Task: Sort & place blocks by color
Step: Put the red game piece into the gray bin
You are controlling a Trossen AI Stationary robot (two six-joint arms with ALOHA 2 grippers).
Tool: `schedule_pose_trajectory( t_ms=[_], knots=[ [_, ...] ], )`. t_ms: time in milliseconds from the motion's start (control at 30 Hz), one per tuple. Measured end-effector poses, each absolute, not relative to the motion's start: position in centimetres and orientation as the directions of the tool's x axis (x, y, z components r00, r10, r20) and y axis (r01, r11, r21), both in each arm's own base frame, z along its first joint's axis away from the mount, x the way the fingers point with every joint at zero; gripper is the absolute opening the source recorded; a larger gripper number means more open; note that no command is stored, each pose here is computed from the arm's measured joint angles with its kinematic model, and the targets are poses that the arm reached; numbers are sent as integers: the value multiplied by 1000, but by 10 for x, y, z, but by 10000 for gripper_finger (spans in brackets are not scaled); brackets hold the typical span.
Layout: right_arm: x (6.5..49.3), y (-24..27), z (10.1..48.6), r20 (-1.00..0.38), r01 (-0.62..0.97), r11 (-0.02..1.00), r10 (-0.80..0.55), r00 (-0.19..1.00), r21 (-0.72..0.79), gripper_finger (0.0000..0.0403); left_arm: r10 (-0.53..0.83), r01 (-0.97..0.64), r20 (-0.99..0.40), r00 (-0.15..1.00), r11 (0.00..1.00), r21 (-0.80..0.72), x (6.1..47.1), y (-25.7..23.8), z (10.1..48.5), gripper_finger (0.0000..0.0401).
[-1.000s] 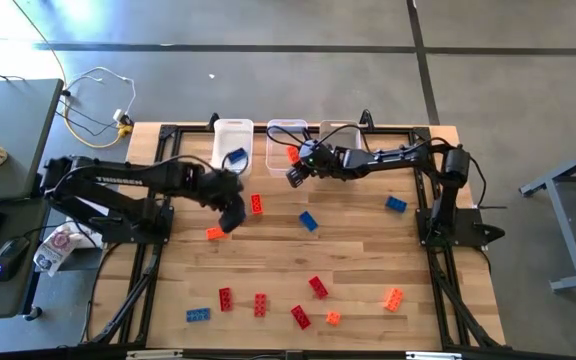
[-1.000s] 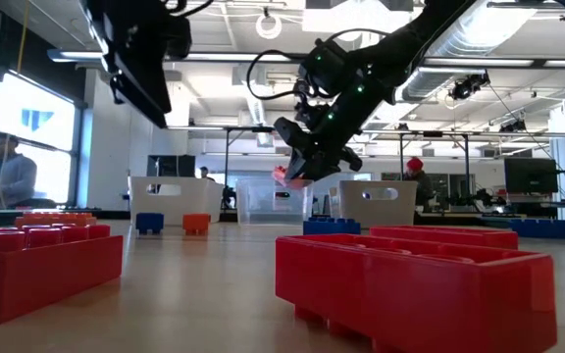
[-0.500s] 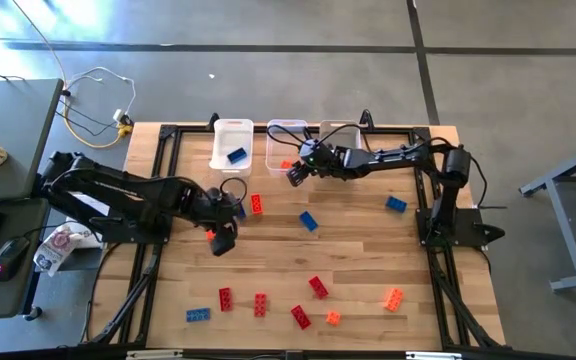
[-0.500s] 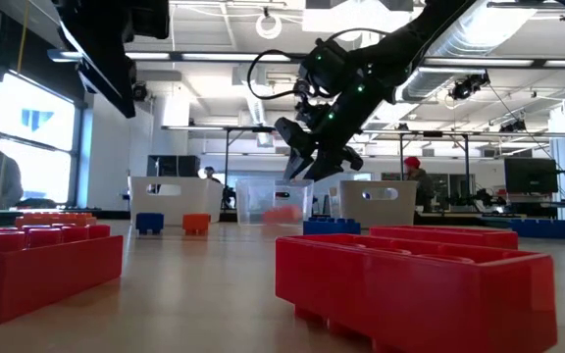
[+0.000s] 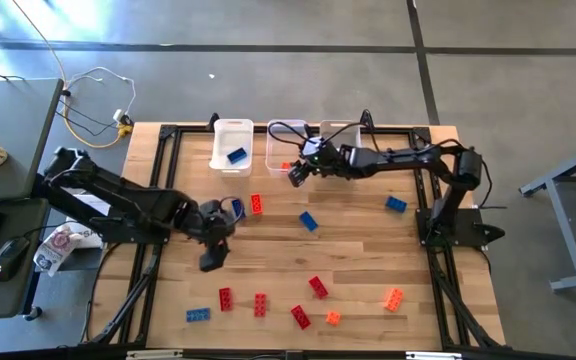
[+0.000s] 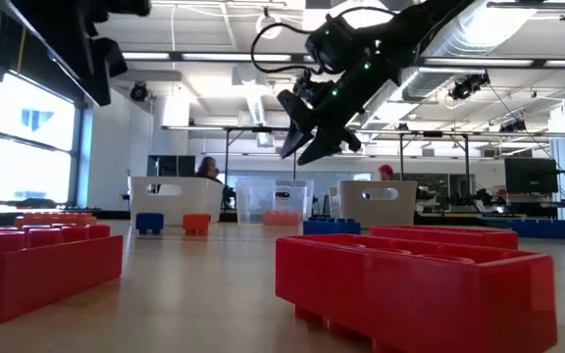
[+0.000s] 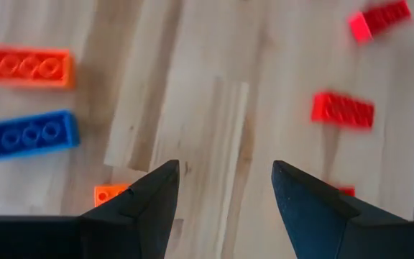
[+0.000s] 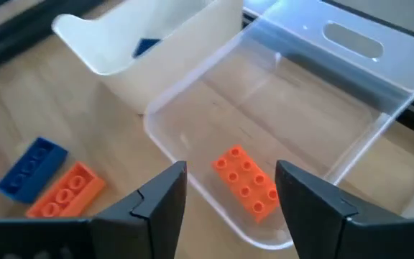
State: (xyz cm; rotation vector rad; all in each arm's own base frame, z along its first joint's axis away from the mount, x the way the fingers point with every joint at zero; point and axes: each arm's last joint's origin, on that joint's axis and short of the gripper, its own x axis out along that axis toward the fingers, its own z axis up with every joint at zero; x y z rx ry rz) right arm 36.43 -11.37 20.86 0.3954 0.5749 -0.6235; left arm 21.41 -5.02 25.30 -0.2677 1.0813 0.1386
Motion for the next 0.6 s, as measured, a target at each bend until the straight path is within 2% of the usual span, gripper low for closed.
schedule_pose_trajectory(
  t_ms=[133,300,600],
  knots=[
    [364,-106,214,-603,622,764,-418,679,170,199,-45,-26,-883,468,998,-64,212,-62,253,211],
    [366,-97,217,-595,600,782,-405,694,168,199,-71,202,-881,468,979,28,208,-73,253,211],
    [368,-87,217,-601,581,797,-386,700,164,199,-139,383,-834,534,919,92,209,-92,258,211]
  ],
)
